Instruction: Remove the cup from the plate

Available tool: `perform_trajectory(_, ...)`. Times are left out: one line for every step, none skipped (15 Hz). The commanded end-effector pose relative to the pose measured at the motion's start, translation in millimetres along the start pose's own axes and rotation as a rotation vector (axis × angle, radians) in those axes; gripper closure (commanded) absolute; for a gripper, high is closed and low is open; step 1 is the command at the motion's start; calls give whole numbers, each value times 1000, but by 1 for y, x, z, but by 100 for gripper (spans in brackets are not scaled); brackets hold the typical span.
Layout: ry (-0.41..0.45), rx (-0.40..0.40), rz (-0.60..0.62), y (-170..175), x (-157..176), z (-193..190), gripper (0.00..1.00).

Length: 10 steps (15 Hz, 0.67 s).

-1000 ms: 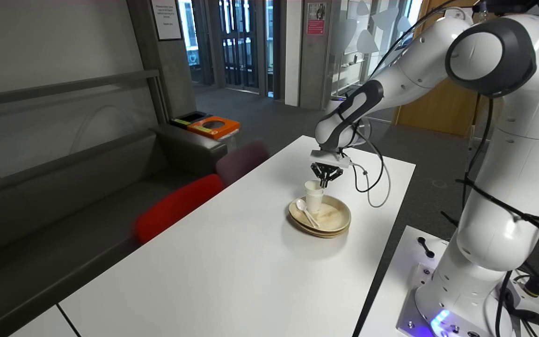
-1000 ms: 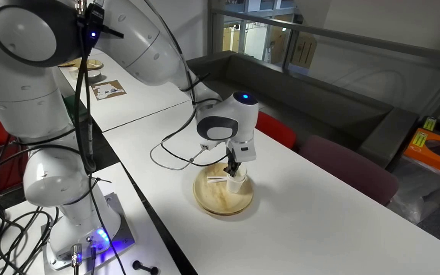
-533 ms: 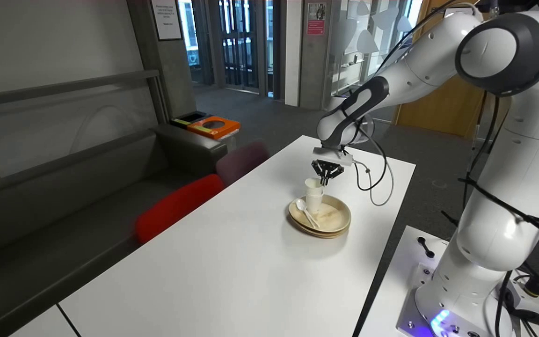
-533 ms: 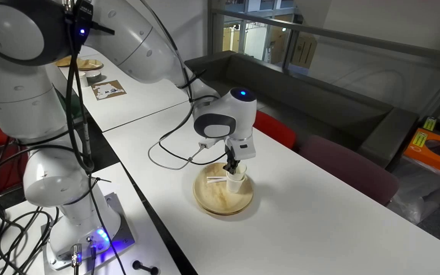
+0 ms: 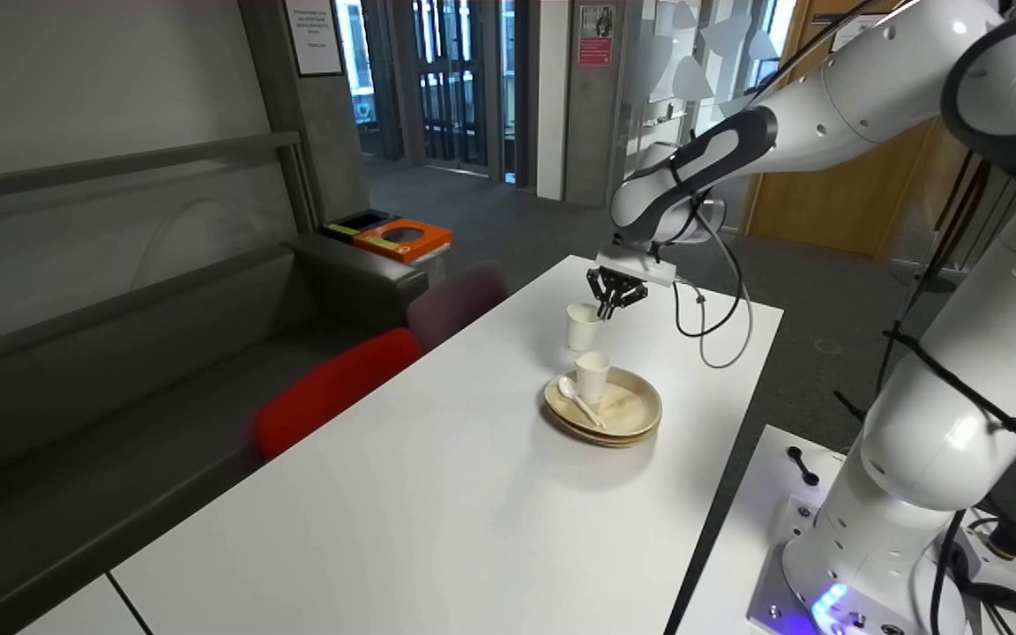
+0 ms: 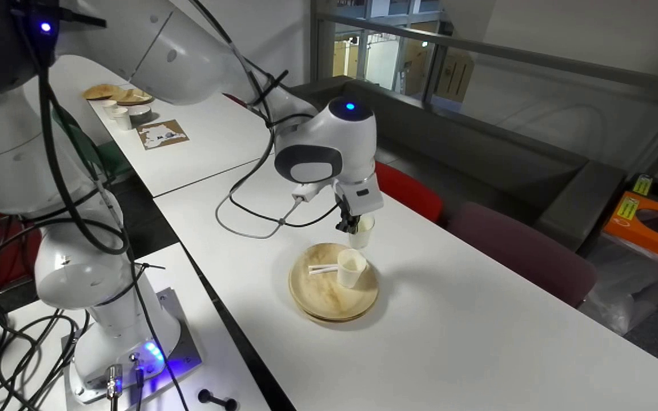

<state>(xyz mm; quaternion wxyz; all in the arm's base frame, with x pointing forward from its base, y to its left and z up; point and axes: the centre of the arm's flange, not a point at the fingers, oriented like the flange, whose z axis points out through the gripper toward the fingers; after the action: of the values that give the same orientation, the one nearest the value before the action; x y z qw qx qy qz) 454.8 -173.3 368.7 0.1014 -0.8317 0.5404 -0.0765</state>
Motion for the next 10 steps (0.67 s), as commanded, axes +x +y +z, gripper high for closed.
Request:
perform_trajectory(16, 99, -54, -6, -27, -57, 99)
perform_trajectory(21, 112, -73, -15, -34, -67, 99)
perform_trajectory(18, 112, -107, -28, -45, -75, 99)
perform_trajectory(26, 111, -130, -40, -56, -79, 99)
perform_trajectory(28, 101, -171, -56, -72, -81, 99)
perform_trajectory(36, 94, -209, -71, -85, -81, 99)
perform_trajectory(36, 81, -256, -86, -102, -80, 99)
perform_trajectory(43, 63, -306, -102, -122, -75, 99)
perform_trajectory(36, 43, -355, -115, -138, -72, 99)
perform_trajectory(48, 32, -396, -128, -157, -66, 99)
